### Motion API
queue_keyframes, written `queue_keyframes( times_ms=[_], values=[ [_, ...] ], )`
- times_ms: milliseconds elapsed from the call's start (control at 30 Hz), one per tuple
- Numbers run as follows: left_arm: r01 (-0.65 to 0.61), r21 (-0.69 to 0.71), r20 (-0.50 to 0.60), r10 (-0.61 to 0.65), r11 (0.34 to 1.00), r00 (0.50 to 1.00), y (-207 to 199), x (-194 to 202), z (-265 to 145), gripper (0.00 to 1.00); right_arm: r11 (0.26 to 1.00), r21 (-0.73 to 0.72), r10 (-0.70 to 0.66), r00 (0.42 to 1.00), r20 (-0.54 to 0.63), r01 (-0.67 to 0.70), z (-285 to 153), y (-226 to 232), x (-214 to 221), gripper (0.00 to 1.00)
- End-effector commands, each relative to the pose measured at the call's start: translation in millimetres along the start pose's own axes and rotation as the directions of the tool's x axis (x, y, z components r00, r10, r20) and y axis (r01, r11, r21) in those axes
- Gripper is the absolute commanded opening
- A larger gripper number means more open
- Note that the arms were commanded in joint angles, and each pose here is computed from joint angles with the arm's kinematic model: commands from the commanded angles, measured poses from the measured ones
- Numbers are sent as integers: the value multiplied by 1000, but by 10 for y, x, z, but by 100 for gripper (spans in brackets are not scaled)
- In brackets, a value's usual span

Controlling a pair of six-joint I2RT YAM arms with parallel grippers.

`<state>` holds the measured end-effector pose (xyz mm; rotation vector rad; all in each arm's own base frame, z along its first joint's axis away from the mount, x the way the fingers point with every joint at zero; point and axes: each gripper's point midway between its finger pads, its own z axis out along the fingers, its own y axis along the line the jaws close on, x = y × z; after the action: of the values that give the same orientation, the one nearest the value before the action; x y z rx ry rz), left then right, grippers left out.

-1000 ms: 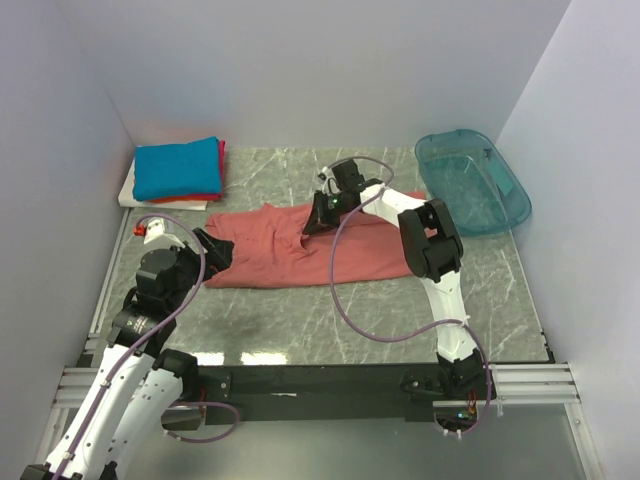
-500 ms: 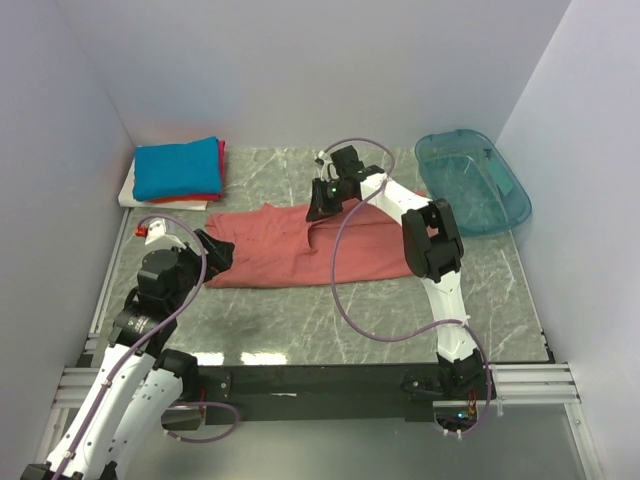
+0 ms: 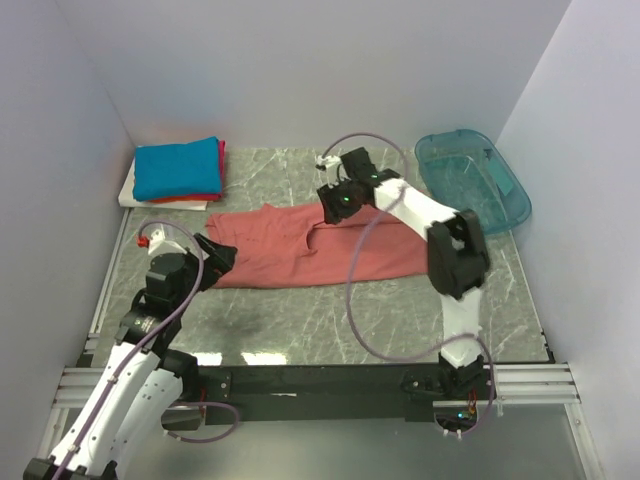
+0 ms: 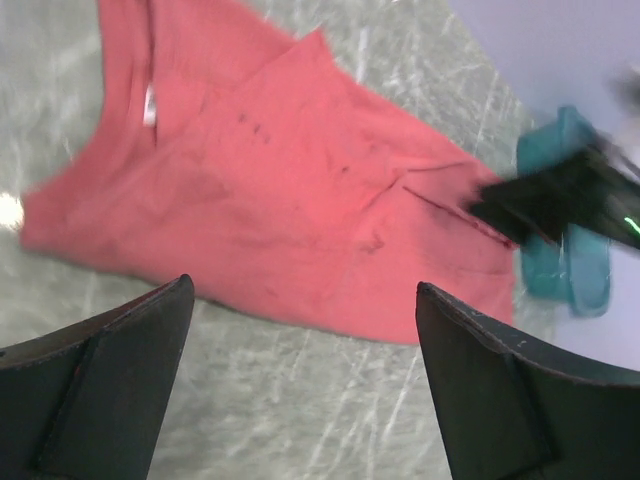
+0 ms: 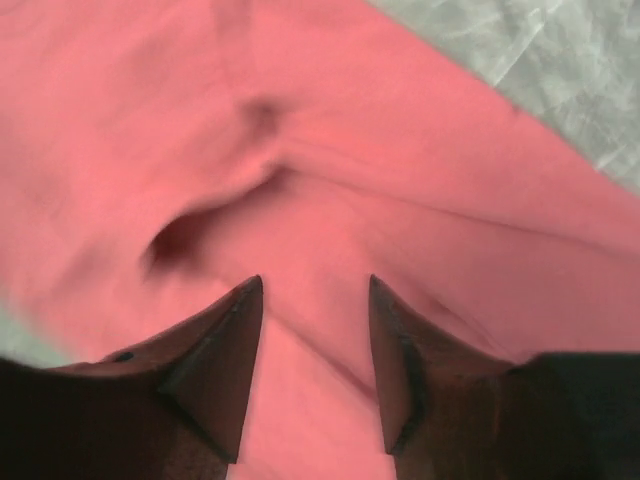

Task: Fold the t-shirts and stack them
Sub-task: Fold the tshirt

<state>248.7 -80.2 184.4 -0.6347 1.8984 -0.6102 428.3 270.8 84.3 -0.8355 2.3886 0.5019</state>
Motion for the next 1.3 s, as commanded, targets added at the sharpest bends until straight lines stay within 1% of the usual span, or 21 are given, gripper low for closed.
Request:
queue_keyframes(
  times_ms=[0, 100, 133, 167, 233, 300, 333, 400, 567, 633, 767, 833, 867, 933, 1000, 1033, 1067, 1100, 1133, 1167, 1267],
  values=[
    [249, -80, -48, -253, 965, 966, 186, 286, 148, 97, 887, -49, -430, 860, 275, 459, -897, 442, -375, 61],
    [367, -135, -32, -375, 920, 927, 318, 406, 288, 92, 790, -84, -534, 750, 392, 607, -1203, 741, -91, 77],
    [384, -178, -30, -395, 906, 918, 394, 458, 343, 90, 751, -68, -576, 701, 421, 657, -1247, 780, -31, 92],
    [414, -206, 8, -422, 887, 907, 454, 429, 382, 88, 744, -99, -575, 709, 409, 661, -1151, 805, 255, 95],
    [440, -263, 52, -443, 859, 895, 568, 419, 428, 81, 674, -73, -642, 631, 435, 736, -1205, 851, 380, 99],
    [468, -331, 110, -459, 819, 882, 748, 437, 498, 77, 655, -157, -655, 659, 370, 739, -1154, 858, 690, 97],
    [465, -365, 122, -454, 806, 883, 833, 476, 532, 76, 629, -172, -678, 643, 356, 758, -1146, 854, 759, 89],
    [484, -381, 161, -458, 788, 874, 930, 483, 588, 75, 603, -196, -699, 630, 337, 773, -1148, 863, 917, 84],
    [473, -449, 186, -439, 758, 879, 1162, 577, 734, 74, 624, -143, -718, 636, 282, 768, -1065, 709, 1018, 74],
    [473, -480, 180, -445, 739, 877, 1220, 628, 752, 69, 638, -138, -714, 649, 263, 757, -1063, 656, 996, 70],
    [452, -532, 168, -434, 716, 885, 1352, 713, 733, 65, 659, -126, -705, 668, 240, 741, -1080, 551, 1008, 70],
    [449, -535, 162, -436, 715, 886, 1398, 738, 729, 53, 659, -109, -711, 664, 231, 744, -1121, 468, 998, 70],
    [451, -546, 165, -438, 705, 884, 1481, 764, 706, 42, 643, -112, -727, 649, 224, 758, -1151, 432, 1034, 70],
    [460, -533, 158, -451, 710, 879, 1507, 749, 717, 35, 629, -149, -734, 646, 209, 763, -1240, 356, 1173, 70],
    [455, -542, 149, -452, 707, 880, 1566, 770, 698, 25, 574, -134, -780, 589, 213, 808, -1320, 251, 1233, 70],
    [441, -539, 140, -440, 718, 887, 1572, 753, 697, 20, 571, -118, -787, 583, 201, 812, -1387, 151, 1296, 71],
    [445, -531, 137, -445, 721, 885, 1571, 735, 699, 9, 564, -117, -800, 576, 168, 817, -1420, 73, 1382, 71],
    [447, -519, 140, -443, 729, 885, 1549, 702, 694, 7, 522, -101, -834, 532, 145, 847, -1439, -2, 1418, 71],
    [438, -512, 136, -433, 739, 891, 1537, 681, 688, 5, 522, -103, -840, 531, 112, 847, -1451, -84, 1529, 71],
    [434, -503, 131, -431, 747, 893, 1513, 671, 681, 3, 488, -103, -862, 497, 95, 866, -1463, -121, 1593, 72],
    [430, -473, 133, -420, 769, 898, 1434, 591, 650, 1, 469, -120, -881, 472, -2, 875, -1400, -275, 1874, 72]
  ],
)
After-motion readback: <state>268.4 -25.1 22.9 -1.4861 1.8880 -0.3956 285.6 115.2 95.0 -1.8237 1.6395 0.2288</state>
